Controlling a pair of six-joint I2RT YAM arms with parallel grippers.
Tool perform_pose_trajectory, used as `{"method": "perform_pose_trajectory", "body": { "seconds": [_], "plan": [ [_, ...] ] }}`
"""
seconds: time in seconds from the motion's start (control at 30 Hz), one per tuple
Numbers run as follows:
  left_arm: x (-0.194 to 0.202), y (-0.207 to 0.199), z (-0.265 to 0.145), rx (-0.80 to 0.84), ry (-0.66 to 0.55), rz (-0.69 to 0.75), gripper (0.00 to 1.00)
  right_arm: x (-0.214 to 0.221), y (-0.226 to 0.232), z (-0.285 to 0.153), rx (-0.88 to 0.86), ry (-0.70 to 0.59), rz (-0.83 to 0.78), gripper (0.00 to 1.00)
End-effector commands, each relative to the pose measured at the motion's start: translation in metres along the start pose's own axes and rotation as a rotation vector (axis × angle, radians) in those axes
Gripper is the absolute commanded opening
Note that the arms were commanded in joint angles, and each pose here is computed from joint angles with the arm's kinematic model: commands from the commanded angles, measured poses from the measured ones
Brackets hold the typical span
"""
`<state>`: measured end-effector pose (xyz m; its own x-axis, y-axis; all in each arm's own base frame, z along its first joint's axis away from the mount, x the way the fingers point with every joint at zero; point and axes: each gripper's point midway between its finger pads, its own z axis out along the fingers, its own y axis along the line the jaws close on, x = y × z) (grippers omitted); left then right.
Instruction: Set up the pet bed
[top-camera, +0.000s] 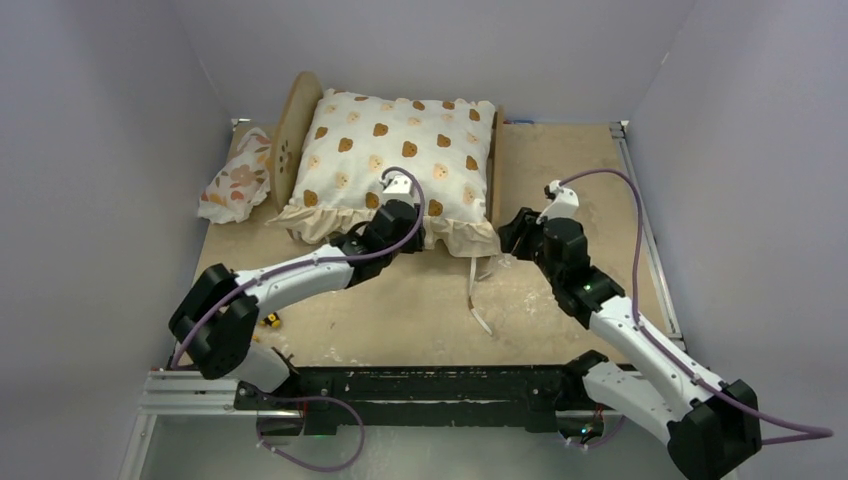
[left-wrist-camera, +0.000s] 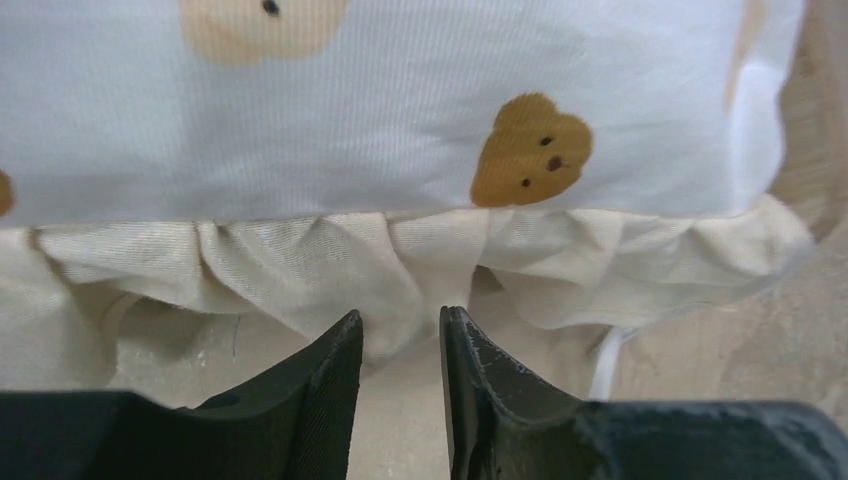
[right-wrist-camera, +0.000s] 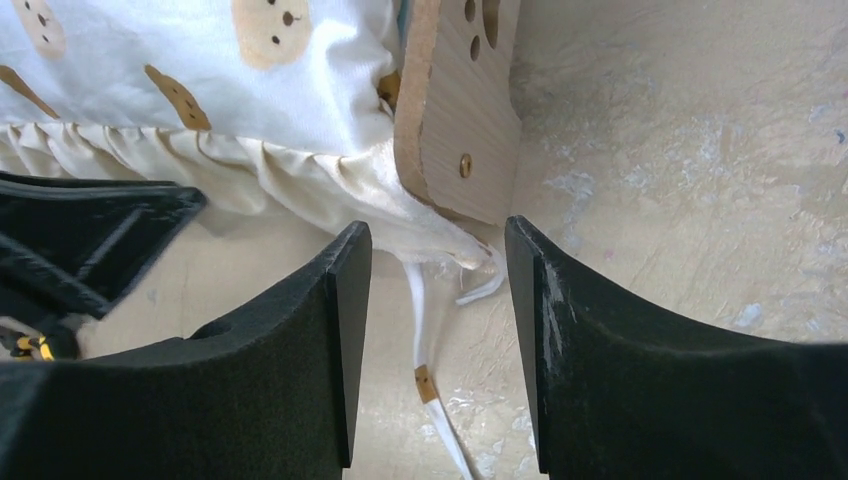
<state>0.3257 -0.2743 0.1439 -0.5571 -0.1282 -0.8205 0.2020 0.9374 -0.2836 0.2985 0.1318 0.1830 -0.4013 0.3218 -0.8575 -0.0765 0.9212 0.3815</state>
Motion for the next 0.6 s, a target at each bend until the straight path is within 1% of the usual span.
{"method": "perform_pose_trajectory", "body": {
  "seconds": [0.0,0.07,0.13,0.2,0.27,0.4,0.43,0.5,0.57],
  "plan": [
    [0.03,0.007,0.027,-0.02,0.037,0.003,0.31,-0.039,0.017,0.006,-0.016,-0.078,0.008,0.55],
    [0.054,0.007,0.034,-0.003,0.098,0.0,0.29,-0.051,0.023,0.009,-0.019,-0.101,0.012,0.56],
    [0.076,0.008,0.037,0.014,0.156,-0.003,0.29,-0.065,0.027,0.016,-0.009,-0.133,0.013,0.58],
    [0.091,0.013,0.032,0.012,0.191,-0.015,0.32,-0.073,0.029,0.025,0.017,-0.134,0.001,0.59],
    [0.097,0.02,0.021,0.009,0.199,-0.028,0.37,-0.081,0.029,0.035,0.053,-0.139,-0.009,0.61],
    [0.084,0.031,-0.007,0.002,0.169,-0.037,0.47,-0.097,0.023,0.057,0.146,-0.164,-0.028,0.67],
    [0.077,0.031,-0.014,0.006,0.154,-0.041,0.49,-0.099,0.021,0.064,0.168,-0.165,-0.031,0.68],
    [0.073,0.041,-0.027,-0.008,0.171,-0.038,0.52,-0.099,0.015,0.082,0.221,-0.156,-0.04,0.68],
    [0.061,0.046,-0.036,-0.003,0.157,-0.054,0.55,-0.098,0.01,0.096,0.262,-0.15,-0.046,0.69]
  ]
}}
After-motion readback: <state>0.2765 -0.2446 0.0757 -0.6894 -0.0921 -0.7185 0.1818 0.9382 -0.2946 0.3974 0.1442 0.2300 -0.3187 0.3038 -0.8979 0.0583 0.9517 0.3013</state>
